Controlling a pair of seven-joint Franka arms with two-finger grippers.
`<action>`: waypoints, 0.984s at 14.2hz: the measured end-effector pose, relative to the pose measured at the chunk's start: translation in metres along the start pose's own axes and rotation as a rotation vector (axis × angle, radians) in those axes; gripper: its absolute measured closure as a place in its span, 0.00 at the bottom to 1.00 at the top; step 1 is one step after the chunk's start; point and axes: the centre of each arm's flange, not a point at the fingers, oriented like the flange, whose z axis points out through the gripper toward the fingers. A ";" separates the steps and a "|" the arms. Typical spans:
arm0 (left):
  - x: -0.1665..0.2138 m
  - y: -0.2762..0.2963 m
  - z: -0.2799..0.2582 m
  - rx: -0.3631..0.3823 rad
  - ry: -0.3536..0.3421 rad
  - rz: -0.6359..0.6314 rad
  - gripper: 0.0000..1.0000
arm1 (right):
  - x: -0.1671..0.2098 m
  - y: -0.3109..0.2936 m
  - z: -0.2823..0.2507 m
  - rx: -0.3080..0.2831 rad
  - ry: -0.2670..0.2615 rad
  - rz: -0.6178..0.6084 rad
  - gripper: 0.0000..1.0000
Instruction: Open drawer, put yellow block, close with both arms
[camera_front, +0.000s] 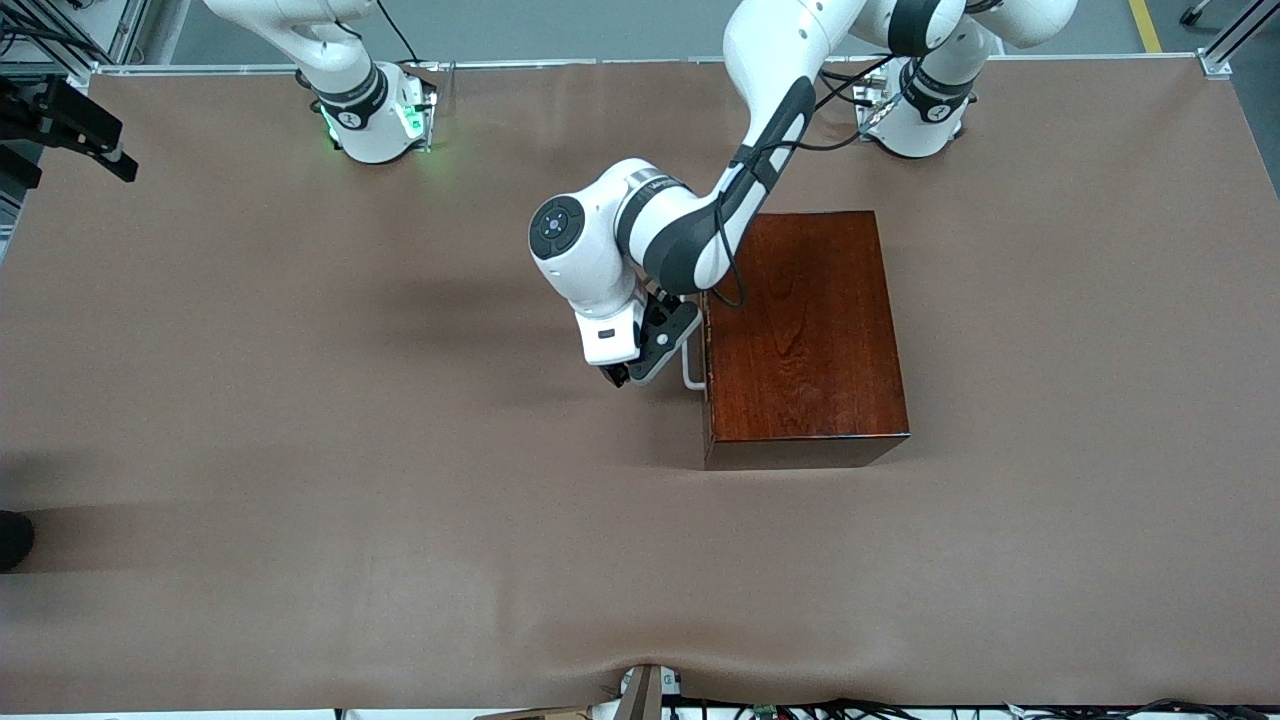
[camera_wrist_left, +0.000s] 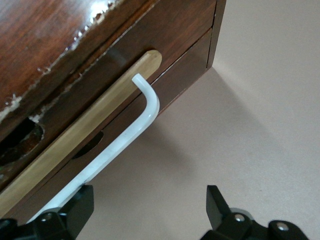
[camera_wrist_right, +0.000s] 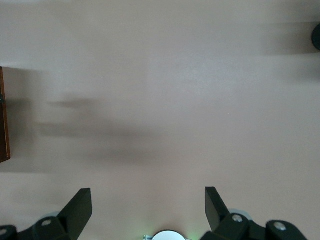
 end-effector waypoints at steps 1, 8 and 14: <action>0.001 0.000 -0.001 -0.001 -0.002 -0.002 0.00 | 0.000 -0.004 0.000 -0.001 0.000 -0.007 0.00; 0.067 -0.018 -0.091 -0.083 -0.036 0.026 0.00 | 0.000 -0.028 0.002 -0.002 -0.007 -0.054 0.00; 0.200 -0.069 -0.160 -0.088 -0.072 0.142 0.00 | 0.002 -0.030 0.006 -0.003 -0.016 -0.059 0.00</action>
